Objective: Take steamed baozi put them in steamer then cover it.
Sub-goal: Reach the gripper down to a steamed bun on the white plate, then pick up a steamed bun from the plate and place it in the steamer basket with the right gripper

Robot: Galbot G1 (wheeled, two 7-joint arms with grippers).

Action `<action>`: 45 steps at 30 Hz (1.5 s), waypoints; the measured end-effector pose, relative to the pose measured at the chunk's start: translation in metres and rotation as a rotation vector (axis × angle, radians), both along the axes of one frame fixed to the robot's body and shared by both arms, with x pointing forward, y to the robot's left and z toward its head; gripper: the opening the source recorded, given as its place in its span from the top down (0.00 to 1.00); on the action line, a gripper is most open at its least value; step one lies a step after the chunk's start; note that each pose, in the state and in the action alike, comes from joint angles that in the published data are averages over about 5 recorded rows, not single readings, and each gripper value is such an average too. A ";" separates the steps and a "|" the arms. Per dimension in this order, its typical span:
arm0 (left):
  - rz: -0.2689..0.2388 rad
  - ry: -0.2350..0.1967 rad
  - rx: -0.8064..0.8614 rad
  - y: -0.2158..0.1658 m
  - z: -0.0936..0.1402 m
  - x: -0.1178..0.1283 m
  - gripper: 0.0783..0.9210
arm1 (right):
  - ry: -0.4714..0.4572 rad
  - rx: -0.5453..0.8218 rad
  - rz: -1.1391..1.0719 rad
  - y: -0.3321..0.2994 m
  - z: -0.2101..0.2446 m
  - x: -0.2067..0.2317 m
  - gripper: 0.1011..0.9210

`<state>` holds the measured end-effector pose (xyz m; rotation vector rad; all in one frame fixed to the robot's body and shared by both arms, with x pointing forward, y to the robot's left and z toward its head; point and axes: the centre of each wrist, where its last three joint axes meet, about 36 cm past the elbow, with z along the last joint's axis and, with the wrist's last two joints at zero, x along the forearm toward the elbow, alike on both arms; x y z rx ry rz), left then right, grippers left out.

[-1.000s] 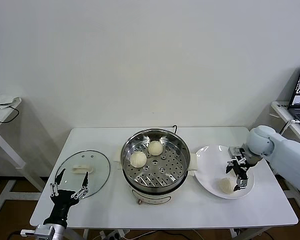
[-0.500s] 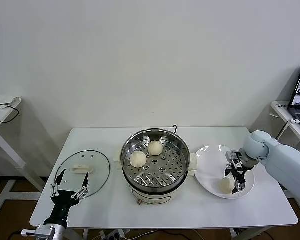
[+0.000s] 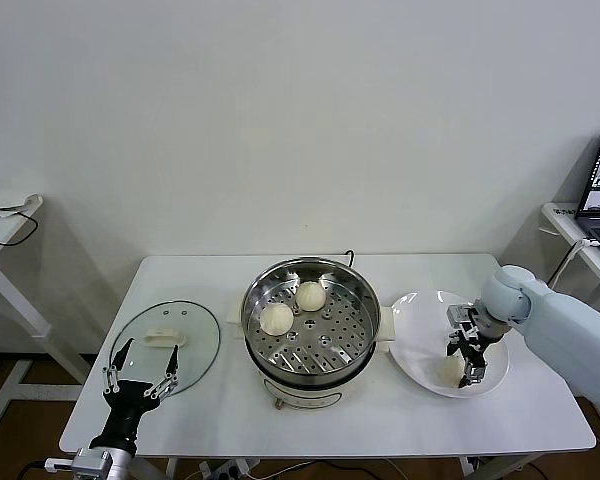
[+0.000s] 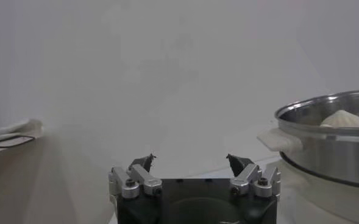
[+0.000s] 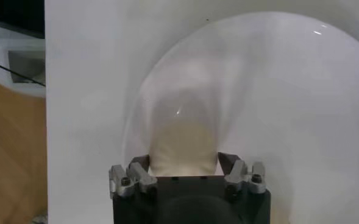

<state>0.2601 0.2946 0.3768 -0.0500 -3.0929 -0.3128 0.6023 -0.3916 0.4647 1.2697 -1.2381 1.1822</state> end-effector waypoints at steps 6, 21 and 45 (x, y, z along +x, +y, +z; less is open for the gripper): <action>-0.003 -0.006 -0.002 -0.002 0.001 0.001 0.12 | -0.005 0.006 0.000 -0.001 0.007 0.001 0.27; -0.006 -0.016 0.006 -0.003 0.009 -0.001 0.12 | -0.053 0.025 0.048 0.000 0.085 0.010 0.29; -0.001 -0.029 0.015 0.003 0.012 0.000 0.12 | -0.299 -0.037 0.864 0.174 0.282 0.017 0.29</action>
